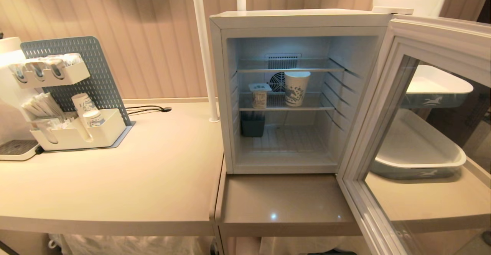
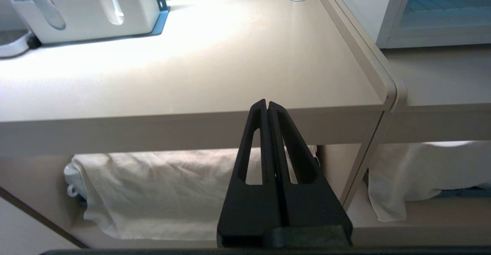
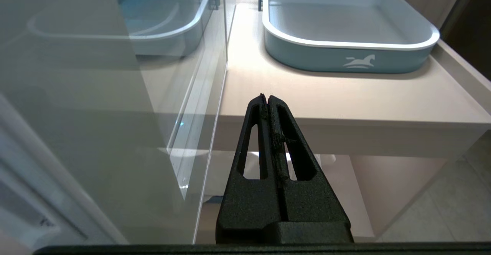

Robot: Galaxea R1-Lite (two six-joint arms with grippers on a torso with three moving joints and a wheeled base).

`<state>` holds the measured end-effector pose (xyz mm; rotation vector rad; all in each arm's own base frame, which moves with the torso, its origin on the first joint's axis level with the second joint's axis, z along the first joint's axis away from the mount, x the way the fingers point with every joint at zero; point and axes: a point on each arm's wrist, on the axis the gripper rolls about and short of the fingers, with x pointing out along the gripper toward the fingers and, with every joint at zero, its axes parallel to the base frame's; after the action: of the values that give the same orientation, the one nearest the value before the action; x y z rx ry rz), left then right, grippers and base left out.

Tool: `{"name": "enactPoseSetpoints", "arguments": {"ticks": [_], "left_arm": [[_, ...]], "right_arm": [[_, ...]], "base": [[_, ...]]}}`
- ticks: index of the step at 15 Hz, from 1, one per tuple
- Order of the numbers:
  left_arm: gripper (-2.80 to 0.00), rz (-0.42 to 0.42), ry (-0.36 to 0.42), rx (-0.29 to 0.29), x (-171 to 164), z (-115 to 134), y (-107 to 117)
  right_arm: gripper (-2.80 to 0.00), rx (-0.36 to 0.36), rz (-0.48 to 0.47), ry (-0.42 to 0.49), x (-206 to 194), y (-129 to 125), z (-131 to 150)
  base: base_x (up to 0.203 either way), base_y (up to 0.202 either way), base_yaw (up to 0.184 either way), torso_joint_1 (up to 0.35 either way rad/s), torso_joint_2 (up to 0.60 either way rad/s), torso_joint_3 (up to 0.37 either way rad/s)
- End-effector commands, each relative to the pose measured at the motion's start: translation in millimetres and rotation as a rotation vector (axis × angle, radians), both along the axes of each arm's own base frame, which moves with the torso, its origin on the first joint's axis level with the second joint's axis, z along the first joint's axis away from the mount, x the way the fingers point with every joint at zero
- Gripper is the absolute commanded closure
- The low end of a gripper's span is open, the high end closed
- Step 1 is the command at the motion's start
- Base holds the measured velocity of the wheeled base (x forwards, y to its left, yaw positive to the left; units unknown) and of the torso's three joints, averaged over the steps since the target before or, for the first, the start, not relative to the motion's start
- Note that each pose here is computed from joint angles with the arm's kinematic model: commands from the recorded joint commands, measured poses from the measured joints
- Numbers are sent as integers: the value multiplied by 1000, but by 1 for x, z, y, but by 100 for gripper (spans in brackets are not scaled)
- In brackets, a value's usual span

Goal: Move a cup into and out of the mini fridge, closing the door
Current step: Take the yoghurt out of the freezer

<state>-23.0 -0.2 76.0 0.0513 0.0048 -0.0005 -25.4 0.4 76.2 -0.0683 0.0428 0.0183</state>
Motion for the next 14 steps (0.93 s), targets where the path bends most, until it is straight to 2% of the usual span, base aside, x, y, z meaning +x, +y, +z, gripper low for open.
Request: {"name": "enactPoseSetpoints", "arguments": {"ticks": [1, 14], "left_arm": [[0, 0, 4, -8, 0, -1, 0], [0, 1, 6, -11, 0, -1, 0]], "right_arm": [[0, -2, 0, 0, 0, 0, 0], [0, 0, 0, 1, 0, 0, 0]], "base": [[-51, 0, 4, 12, 7, 2], [-190, 0, 0, 2, 3, 2]]}}
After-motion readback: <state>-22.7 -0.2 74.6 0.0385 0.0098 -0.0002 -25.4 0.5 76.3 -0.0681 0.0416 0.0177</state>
